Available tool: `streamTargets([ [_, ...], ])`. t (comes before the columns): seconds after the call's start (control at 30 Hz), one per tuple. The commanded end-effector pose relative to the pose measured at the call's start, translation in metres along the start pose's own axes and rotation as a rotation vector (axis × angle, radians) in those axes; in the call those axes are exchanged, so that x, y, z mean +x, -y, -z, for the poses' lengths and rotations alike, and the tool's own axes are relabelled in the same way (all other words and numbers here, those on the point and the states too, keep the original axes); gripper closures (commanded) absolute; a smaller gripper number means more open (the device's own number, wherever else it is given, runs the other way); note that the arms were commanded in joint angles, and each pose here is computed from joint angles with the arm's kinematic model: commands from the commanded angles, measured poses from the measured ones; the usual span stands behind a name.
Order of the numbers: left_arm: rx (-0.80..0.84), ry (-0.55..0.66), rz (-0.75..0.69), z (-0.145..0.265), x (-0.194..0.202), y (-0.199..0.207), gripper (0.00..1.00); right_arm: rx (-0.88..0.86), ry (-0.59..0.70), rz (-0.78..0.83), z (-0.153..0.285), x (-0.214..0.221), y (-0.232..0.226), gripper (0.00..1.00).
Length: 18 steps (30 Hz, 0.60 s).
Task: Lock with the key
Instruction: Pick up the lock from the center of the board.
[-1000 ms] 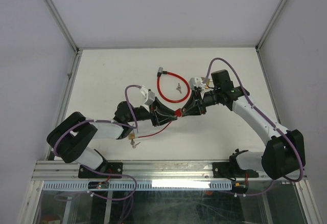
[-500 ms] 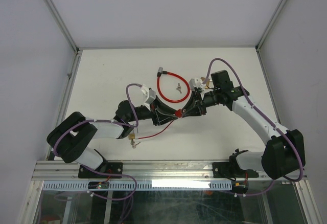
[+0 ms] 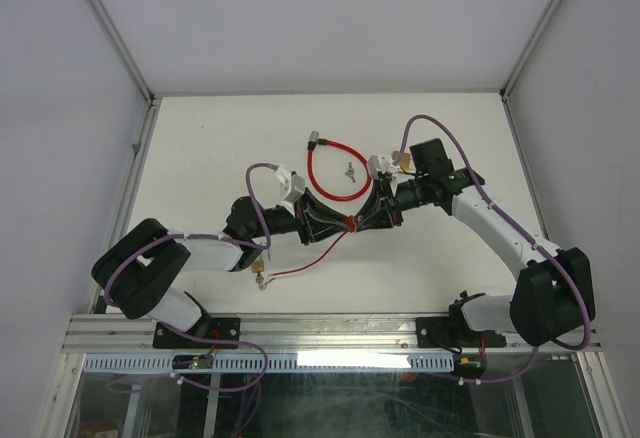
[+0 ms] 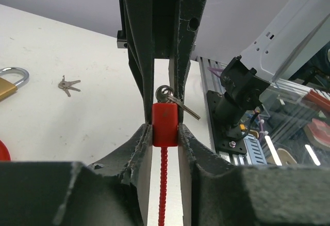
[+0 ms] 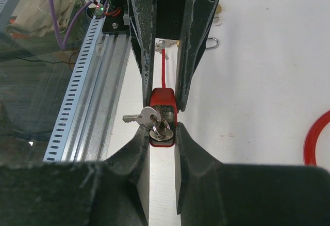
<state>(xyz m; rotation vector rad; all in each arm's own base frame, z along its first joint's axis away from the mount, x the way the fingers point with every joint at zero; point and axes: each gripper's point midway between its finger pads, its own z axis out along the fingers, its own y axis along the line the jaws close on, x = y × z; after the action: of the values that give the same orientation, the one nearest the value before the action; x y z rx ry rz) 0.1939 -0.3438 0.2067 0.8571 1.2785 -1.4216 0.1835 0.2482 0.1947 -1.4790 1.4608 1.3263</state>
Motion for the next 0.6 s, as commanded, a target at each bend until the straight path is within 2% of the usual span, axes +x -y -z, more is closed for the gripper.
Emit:
streamTargets([
  [0.0, 0.065, 0.066, -0.071, -0.008, -0.026, 0.009, 0.79, -0.031, 0.035, 0.043, -0.001, -0.018, -0.004, 1.00],
  [0.1, 0.072, 0.060, -0.066, -0.008, -0.024, 0.009, 0.79, -0.033, 0.038, 0.043, -0.001, -0.020, -0.005, 1.00],
  [0.27, 0.069, 0.044, -0.061, -0.008, -0.020, 0.008, 0.69, -0.032, 0.040, 0.040, -0.001, -0.020, -0.004, 1.00],
  [0.37, 0.068, 0.023, -0.050, -0.008, -0.016, 0.007, 0.69, -0.034, 0.044, 0.042, 0.000, -0.022, -0.005, 1.00],
  [0.43, 0.078, 0.016, -0.049, -0.009, -0.014, 0.008, 0.74, -0.035, 0.045, 0.044, 0.000, -0.022, -0.006, 1.00],
  [0.57, 0.095, 0.010, -0.050, -0.011, -0.014, 0.009, 0.95, -0.036, 0.045, 0.041, -0.001, -0.022, -0.006, 1.00],
])
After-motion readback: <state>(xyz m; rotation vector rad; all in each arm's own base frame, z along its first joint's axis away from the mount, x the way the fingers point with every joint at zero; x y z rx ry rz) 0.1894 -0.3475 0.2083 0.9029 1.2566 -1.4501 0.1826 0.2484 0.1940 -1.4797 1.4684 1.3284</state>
